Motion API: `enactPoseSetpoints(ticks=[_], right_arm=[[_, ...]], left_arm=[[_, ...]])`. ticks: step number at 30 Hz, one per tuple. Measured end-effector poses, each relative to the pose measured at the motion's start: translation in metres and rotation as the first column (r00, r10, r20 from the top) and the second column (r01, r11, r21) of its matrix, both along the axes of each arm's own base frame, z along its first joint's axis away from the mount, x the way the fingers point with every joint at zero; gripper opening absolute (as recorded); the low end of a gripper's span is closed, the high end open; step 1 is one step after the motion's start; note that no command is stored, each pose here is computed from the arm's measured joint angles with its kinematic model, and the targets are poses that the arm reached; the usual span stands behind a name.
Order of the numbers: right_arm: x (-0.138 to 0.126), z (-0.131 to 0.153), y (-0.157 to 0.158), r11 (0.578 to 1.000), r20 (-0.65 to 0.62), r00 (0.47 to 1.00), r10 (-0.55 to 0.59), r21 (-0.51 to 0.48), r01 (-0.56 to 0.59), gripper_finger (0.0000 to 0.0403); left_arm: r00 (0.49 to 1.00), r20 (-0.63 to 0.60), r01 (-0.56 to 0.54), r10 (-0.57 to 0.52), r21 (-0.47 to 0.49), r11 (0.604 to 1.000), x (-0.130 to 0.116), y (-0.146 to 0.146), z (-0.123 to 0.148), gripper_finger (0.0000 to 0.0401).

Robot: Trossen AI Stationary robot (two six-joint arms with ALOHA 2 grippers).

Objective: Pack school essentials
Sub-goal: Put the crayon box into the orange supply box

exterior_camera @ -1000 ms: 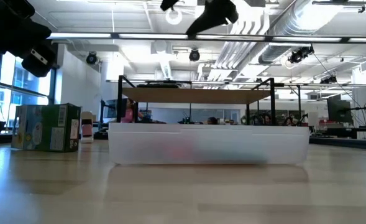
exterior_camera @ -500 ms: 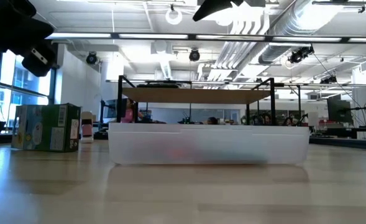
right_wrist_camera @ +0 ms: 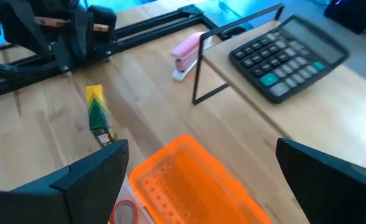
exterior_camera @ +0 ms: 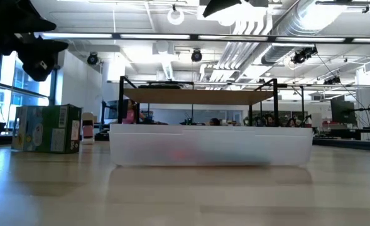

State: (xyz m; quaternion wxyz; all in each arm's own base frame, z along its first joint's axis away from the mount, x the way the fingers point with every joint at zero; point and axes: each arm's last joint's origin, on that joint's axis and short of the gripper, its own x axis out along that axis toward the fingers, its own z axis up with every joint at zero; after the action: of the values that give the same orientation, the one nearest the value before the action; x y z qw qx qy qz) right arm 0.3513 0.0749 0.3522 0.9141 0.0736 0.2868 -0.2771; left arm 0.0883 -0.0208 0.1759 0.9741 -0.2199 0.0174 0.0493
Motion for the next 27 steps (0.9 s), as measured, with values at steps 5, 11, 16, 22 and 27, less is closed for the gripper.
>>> enactPoseSetpoints(ticks=[5,11,16,22,27], right_arm=[[-0.02,0.016,-0.006,0.999,0.001,0.999,-0.033,-0.036,0.033,0.0397],[-0.05,0.035,-0.016,0.993,-0.023,0.997,-0.075,-0.091,0.073,0.0397],[-0.074,0.053,-0.024,0.986,0.006,0.994,-0.107,-0.128,0.107,0.0397],[-0.103,0.07,-0.034,0.974,0.044,0.987,-0.154,-0.162,0.159,0.0397],[-0.121,0.079,-0.046,0.965,0.054,0.98,-0.193,-0.17,0.199,0.0397]], left_arm=[[0.995,0.005,-0.097,0.097,-0.021,0.995,0.0,0.003,0.0,0.0224],[0.987,0.022,-0.155,0.158,-0.102,0.983,-0.001,0.004,0.001,0.0233],[0.981,0.109,-0.145,0.161,-0.147,0.979,-0.001,0.004,0.01,0.023],[0.94,0.25,-0.221,0.233,-0.076,0.972,-0.004,0.007,0.028,0.023],[0.91,0.29,-0.309,0.297,-0.003,0.951,-0.009,0.011,0.044,0.023]])
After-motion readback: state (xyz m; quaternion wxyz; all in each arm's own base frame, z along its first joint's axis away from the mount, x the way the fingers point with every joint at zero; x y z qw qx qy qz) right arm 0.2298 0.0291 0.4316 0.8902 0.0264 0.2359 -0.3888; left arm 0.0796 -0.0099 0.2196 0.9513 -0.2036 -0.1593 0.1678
